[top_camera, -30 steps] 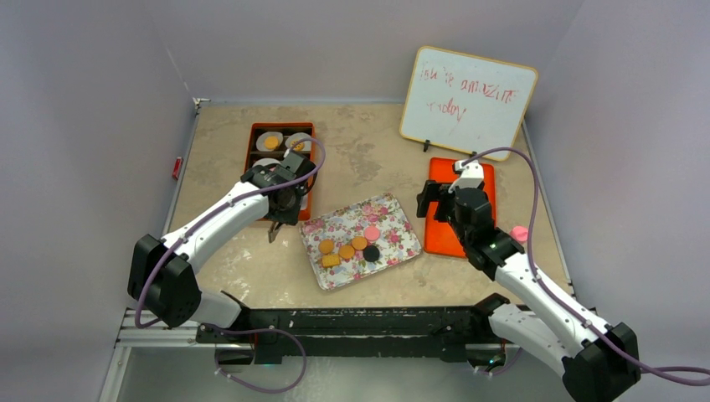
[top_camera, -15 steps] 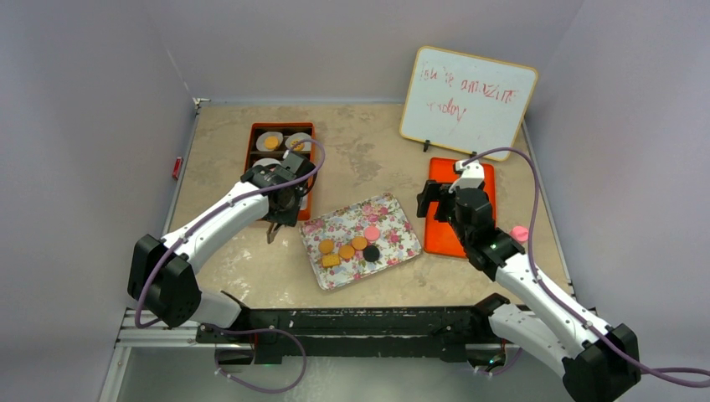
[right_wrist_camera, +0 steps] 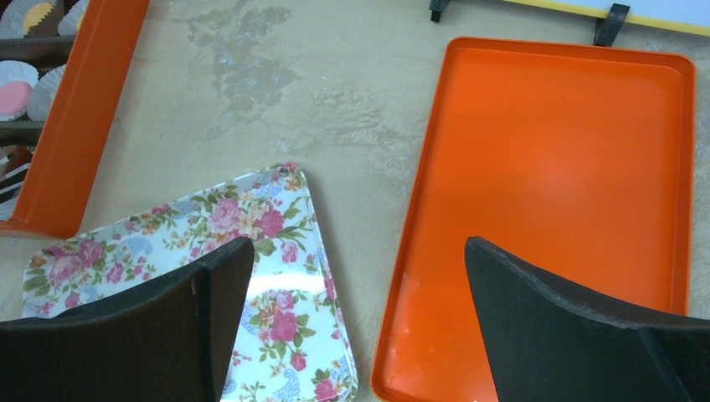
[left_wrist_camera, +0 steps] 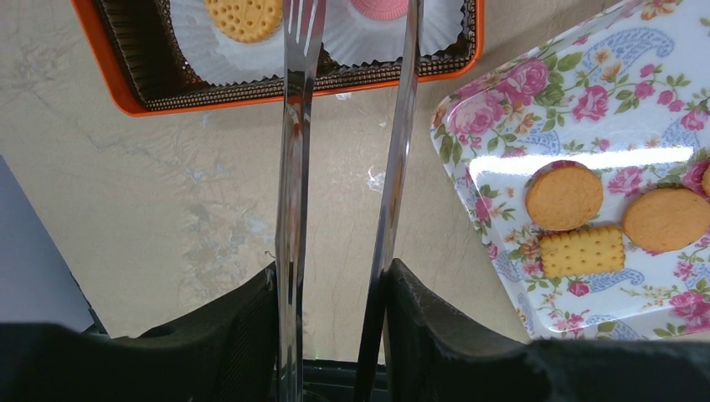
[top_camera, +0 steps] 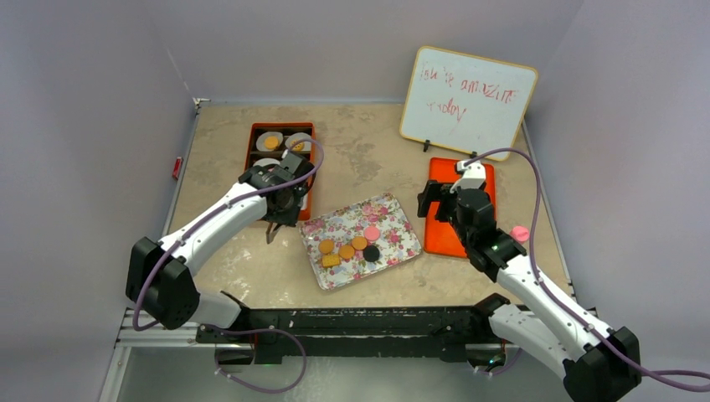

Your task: Pack the cookies

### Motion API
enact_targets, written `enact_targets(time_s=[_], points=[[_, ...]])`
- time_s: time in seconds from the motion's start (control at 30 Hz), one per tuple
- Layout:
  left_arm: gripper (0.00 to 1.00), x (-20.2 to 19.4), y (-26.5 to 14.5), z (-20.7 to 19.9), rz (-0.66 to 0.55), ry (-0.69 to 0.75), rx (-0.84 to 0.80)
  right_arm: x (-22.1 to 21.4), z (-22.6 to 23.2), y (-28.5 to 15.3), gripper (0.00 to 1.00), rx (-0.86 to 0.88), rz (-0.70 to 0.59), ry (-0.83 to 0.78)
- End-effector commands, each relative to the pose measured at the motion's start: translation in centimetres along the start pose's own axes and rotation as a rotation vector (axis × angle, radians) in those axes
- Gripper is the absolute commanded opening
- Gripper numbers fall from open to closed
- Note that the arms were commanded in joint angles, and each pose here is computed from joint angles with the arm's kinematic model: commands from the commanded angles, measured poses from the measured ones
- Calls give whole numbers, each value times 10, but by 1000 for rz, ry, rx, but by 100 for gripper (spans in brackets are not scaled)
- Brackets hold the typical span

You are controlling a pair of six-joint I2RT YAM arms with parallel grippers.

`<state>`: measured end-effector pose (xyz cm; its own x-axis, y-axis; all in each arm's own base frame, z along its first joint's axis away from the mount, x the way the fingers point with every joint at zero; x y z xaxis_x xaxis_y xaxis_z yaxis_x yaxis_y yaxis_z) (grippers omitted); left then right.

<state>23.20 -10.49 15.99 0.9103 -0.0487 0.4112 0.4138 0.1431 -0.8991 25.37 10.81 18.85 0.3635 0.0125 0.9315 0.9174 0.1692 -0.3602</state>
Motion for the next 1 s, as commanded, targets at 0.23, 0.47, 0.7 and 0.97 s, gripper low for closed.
enact_targets(time_s=[0.23, 0.47, 0.7, 0.97], points=[[40, 24, -40, 4, -179, -40, -113, 27, 1, -7, 99, 2, -76, 23], [40, 34, -75, -19, -333, -10, -304, 27, 0, -12, 99, 5, -83, 38], [40, 16, -83, -72, -383, 112, -434, 27, 1, -16, 99, 14, -86, 57], [40, -2, -61, -109, -413, 220, -490, 24, 0, -19, 99, 15, -78, 65]])
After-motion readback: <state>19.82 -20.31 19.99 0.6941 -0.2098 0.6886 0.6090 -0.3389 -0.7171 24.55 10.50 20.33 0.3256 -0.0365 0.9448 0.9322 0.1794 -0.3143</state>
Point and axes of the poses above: each gripper's point midway between its finger pads, its own y axis out along the fingers, its own z axis along the line the jaws close on, x = y × z, the point moved 4 cm from there along -y, back along the fingers, and after that the axes turned 9 degrees about -y, right-handed, at the moved point
